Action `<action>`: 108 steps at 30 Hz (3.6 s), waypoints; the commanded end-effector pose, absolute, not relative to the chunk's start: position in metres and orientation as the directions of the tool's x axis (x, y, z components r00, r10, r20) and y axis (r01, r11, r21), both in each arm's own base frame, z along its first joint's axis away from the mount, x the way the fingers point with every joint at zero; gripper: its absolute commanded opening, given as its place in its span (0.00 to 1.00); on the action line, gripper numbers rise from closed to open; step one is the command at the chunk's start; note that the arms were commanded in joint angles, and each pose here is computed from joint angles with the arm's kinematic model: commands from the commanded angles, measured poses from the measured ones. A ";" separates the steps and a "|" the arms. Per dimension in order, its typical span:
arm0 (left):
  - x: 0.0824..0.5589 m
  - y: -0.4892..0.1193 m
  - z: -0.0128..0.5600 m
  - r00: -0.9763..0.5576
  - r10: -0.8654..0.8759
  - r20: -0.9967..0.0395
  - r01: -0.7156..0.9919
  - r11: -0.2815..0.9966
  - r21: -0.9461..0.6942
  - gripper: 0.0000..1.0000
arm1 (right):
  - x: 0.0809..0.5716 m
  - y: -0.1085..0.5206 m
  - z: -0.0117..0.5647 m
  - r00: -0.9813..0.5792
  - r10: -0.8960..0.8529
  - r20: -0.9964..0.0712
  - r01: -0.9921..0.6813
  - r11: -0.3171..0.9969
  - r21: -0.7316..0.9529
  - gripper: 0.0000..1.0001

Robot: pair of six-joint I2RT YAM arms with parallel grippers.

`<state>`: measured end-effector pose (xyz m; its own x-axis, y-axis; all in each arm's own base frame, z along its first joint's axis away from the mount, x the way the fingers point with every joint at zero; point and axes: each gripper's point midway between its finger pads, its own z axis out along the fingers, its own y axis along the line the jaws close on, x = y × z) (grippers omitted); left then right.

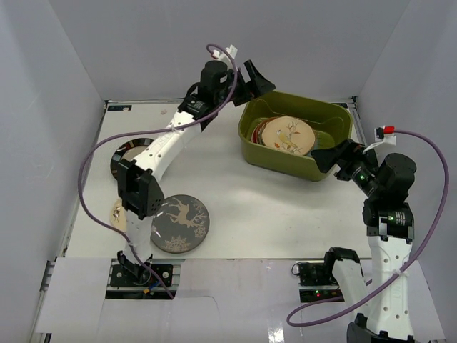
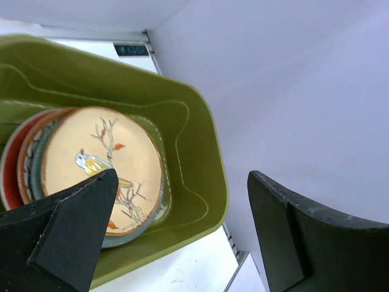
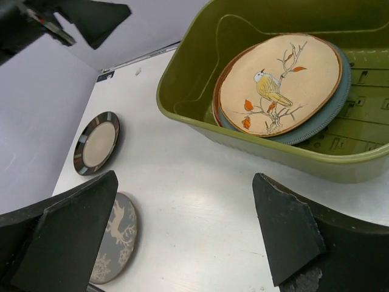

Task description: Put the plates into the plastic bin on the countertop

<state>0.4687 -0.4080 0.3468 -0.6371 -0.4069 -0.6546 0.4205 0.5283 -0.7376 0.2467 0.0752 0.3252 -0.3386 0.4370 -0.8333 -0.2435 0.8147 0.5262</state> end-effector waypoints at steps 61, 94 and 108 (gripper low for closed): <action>0.388 0.134 0.033 -0.360 -0.859 -0.363 -0.677 0.508 -0.533 0.75 | 0.163 0.409 0.029 -0.898 0.362 -0.251 -0.063 0.458 0.887 0.15; 0.399 0.092 0.065 -0.236 -0.951 -0.200 -0.427 0.286 -0.858 0.00 | 0.363 0.102 0.382 -0.245 0.765 -0.595 -0.311 0.519 0.796 0.08; 0.403 0.069 0.123 -0.232 -0.967 -0.104 -0.236 0.160 -0.959 0.00 | 0.431 0.050 0.296 -0.275 0.716 -0.642 -0.024 0.663 0.748 0.08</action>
